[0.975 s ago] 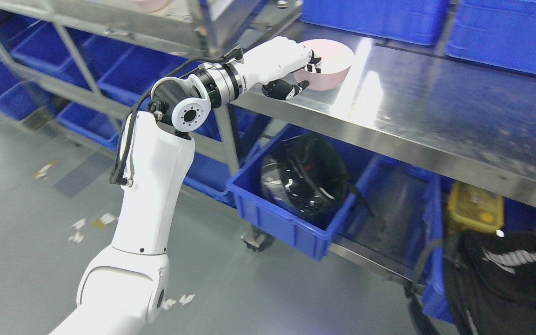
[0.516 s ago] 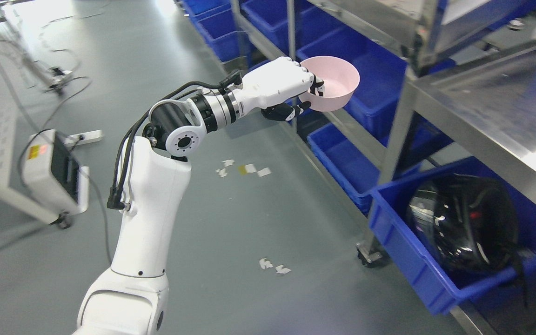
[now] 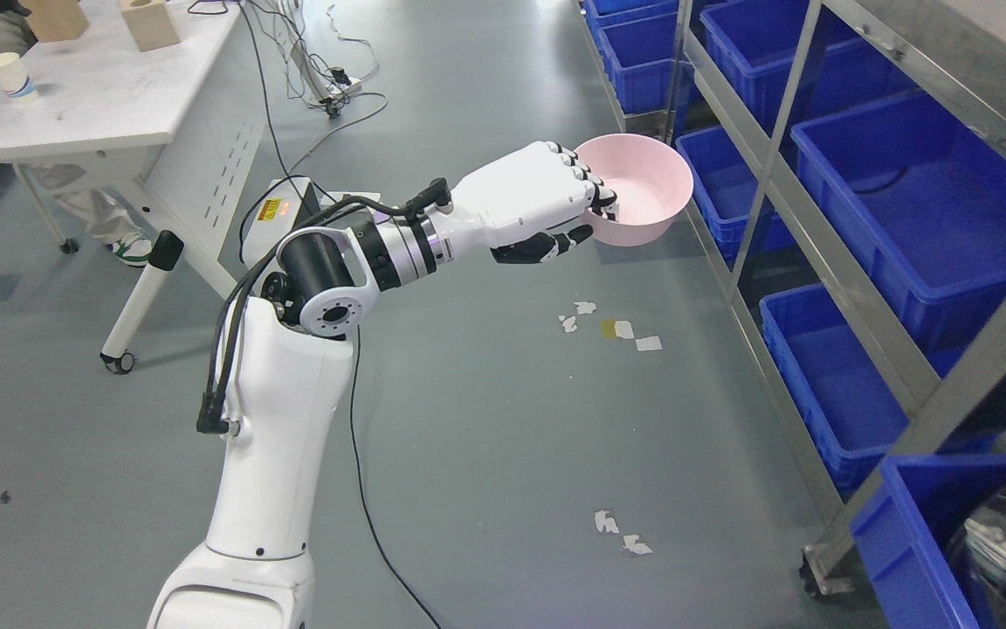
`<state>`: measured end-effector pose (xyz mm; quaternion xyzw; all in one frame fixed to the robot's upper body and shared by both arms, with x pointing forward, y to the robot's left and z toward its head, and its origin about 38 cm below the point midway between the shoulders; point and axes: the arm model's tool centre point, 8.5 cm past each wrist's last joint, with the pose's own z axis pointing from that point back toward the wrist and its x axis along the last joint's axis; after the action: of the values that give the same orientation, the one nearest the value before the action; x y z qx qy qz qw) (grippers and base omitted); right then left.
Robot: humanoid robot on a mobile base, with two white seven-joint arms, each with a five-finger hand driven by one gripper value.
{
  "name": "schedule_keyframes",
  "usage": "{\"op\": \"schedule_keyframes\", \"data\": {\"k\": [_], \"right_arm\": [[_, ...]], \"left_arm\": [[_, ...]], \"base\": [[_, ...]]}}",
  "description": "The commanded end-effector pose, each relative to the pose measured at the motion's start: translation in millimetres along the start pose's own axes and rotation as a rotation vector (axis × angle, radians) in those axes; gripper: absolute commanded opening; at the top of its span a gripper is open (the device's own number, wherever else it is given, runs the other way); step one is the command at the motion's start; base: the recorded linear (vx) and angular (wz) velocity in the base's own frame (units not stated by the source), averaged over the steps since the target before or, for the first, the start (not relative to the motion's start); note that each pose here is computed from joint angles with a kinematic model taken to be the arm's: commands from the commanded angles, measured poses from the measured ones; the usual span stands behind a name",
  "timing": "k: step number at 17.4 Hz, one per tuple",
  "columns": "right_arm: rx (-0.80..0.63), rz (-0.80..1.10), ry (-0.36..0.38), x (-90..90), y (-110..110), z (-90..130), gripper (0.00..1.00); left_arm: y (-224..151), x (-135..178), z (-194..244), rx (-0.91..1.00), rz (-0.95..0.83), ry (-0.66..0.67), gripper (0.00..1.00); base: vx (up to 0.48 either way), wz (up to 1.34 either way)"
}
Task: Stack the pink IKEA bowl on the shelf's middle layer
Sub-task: 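Hold the bowl in the left hand while turning to the other shelf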
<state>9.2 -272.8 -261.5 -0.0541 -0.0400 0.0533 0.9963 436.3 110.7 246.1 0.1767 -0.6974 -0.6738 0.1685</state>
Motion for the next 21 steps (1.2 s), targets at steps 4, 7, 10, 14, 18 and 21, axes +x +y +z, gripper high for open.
{"op": "schedule_keyframes", "data": {"k": [4,7,10,14,18,21], "right_arm": [[-0.016,0.002,0.008,-10.0,-10,0,1.00],[-0.016,0.002,0.008,-10.0,-10,0,1.00],[-0.016,0.002,0.008,-10.0,-10,0,1.00],[-0.016,0.002,0.008,-10.0,-10,0,1.00],[-0.016,0.002,0.008,-10.0,-10,0,1.00],[-0.016,0.002,0.008,-10.0,-10,0,1.00]], "left_arm": [[-5,-3,36,0.068,0.047,0.045,0.02],[-7,-2,37,0.070,0.053,0.047,0.02],[-10,-1,38,0.067,0.059,0.046,0.02],[-10,-2,38,0.069,0.061,0.049,0.03],[-10,-2,38,0.069,0.061,0.049,0.03],[-10,-2,38,0.070,0.061,0.049,0.03]], "base": [[0.225,0.29],[0.295,0.19],[0.314,0.12],[0.350,0.11],[0.359,0.06],[0.371,0.06]]}}
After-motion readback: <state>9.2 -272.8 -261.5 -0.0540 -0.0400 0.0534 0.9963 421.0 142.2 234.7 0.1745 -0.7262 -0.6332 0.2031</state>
